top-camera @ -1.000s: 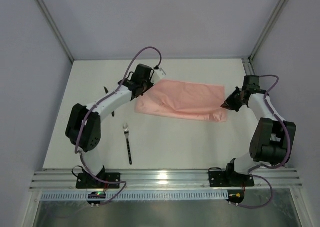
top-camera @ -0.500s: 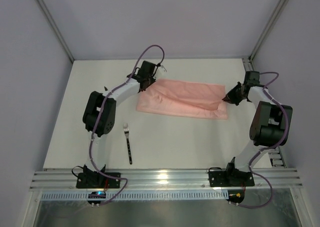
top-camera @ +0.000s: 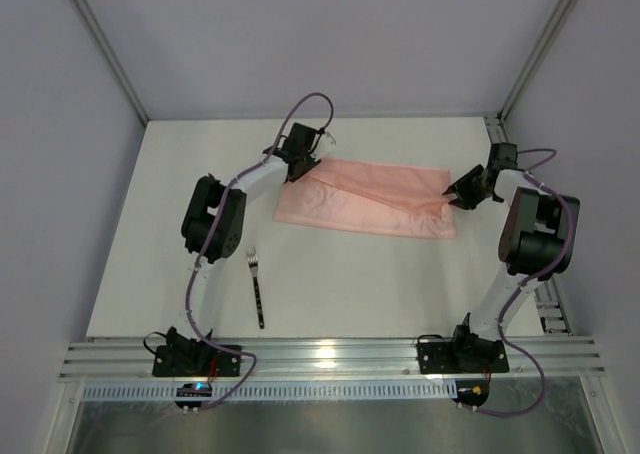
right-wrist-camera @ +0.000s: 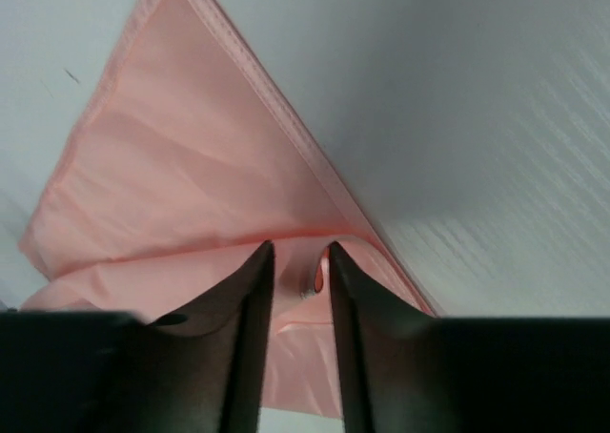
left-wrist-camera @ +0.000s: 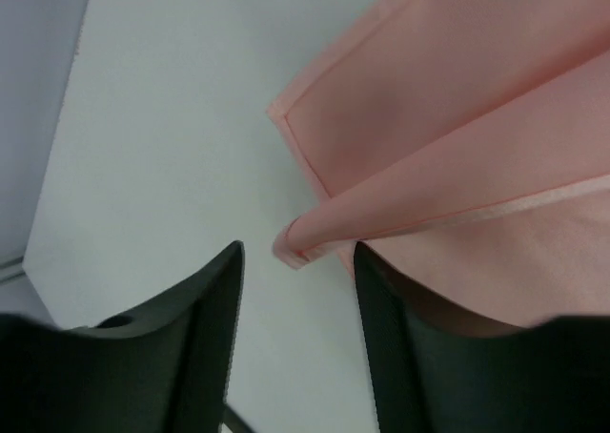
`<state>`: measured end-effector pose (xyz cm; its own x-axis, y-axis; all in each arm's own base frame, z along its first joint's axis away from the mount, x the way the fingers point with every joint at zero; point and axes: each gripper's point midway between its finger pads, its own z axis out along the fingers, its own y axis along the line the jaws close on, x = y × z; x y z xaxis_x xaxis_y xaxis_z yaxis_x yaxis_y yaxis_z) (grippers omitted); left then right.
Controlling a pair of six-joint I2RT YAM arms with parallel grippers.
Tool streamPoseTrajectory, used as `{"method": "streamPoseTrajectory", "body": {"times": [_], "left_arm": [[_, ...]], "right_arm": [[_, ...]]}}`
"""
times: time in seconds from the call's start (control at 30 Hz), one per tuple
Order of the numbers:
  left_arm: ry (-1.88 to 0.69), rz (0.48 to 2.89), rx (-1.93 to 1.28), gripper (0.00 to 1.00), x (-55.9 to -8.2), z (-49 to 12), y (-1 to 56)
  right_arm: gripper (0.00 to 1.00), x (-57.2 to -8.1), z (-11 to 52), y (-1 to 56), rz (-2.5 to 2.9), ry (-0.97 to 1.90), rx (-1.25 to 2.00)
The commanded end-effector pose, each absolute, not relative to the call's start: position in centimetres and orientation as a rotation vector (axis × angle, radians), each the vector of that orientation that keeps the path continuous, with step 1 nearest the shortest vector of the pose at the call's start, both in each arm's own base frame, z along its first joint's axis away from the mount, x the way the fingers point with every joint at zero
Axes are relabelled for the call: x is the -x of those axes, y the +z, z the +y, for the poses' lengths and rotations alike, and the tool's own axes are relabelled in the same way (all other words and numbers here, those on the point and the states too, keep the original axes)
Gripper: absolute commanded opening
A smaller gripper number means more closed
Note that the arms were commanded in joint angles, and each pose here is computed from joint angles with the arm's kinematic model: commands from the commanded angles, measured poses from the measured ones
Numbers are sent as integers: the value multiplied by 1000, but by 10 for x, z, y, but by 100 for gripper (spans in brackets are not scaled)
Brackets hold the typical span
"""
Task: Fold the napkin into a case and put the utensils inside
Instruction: Fold and flatten the napkin at the center of the board.
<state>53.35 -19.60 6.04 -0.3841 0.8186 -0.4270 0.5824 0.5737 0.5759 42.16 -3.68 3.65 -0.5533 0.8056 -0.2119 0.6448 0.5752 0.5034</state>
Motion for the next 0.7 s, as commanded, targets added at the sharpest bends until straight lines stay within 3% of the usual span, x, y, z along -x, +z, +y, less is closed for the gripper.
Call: {"method": "streamPoseTrajectory", "body": {"times": [0.0,0.1,0.2,0.33,0.37,0.47,0.53,0.67], "left_arm": [[449,2043,-1004,61,-560,-201,93],[457,2056,-970,80,-565,-200,105],[380,2078,-903,82,-556,-195,133],[150,2128,-948,79,-511,-200,152],[99,2153,-1008,67,-485,-196,147],[51,2154,-1203,56,-442,-191,126],[93,2138,-1388,55,-414,-178,98],[271,2034,-1642,68,-393,-175,54]], "right_arm": [[43,-449,-52,54,2293,485,-1157],[47,-459,-60,63,2288,445,-1144],[48,-470,-70,98,2264,389,-1063],[52,-447,-86,131,2288,216,-969],[52,-438,-87,145,2283,184,-919],[52,-400,-75,125,2361,185,-902],[52,-369,-66,103,2413,185,-907],[52,-337,-53,68,2463,209,-934]]}}
